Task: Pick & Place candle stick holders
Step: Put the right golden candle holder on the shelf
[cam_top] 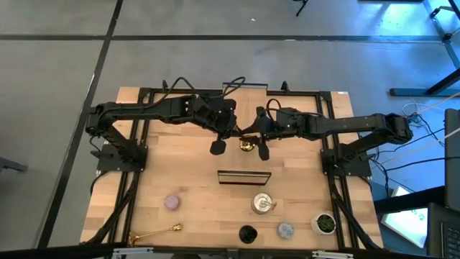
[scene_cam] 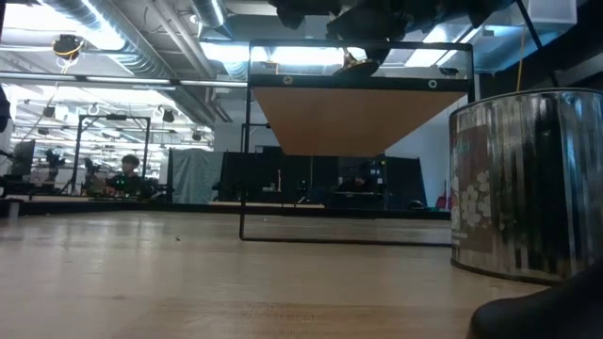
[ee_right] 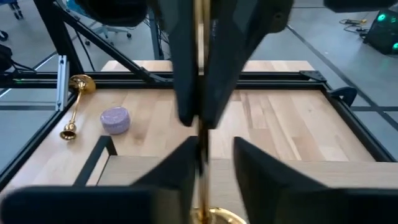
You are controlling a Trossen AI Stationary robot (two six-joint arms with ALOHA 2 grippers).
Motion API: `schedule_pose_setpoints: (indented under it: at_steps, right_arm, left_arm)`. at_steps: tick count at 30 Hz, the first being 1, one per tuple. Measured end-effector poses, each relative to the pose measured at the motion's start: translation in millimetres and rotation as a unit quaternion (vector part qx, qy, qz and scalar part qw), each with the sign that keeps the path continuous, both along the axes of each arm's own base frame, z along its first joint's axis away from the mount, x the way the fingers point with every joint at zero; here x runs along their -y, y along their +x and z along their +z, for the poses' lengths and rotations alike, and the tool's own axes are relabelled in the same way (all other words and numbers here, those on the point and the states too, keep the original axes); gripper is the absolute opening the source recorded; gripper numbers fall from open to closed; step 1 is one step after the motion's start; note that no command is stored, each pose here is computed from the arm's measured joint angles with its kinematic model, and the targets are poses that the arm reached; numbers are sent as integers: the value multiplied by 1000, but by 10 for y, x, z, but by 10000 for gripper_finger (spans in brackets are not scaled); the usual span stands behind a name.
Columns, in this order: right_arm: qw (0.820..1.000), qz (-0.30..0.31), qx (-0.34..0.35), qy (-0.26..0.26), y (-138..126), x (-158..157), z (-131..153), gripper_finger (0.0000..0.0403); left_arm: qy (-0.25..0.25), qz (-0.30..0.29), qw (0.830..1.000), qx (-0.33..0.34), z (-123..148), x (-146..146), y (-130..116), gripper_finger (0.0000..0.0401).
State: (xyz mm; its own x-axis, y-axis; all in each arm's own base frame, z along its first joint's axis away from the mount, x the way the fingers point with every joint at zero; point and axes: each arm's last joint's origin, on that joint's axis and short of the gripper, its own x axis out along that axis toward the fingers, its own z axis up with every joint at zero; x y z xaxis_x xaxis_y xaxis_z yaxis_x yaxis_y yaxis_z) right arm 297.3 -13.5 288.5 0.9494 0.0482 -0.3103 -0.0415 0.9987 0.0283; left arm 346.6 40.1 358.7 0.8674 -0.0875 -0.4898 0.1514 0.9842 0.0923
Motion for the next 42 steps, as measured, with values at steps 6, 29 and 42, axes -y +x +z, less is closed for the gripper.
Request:
schedule_pose_setpoints:
  at_steps: [6, 29, 42]
  right_arm:
    - [1000, -1, -2, 7, -2, -2, -3, 16]
    - [992, -122, 10, -27, -61, 125, 68, 15]
    - [982, -64, 175, -27, -644, 225, 129, 15]
  left_arm:
    - [-10, 9, 1000, -2, 0, -4, -4, 26]
    - [-14, 20, 999, -45, 66, 120, -210, 122]
    - [-20, 13, 1000, -8, -144, 187, -333, 116]
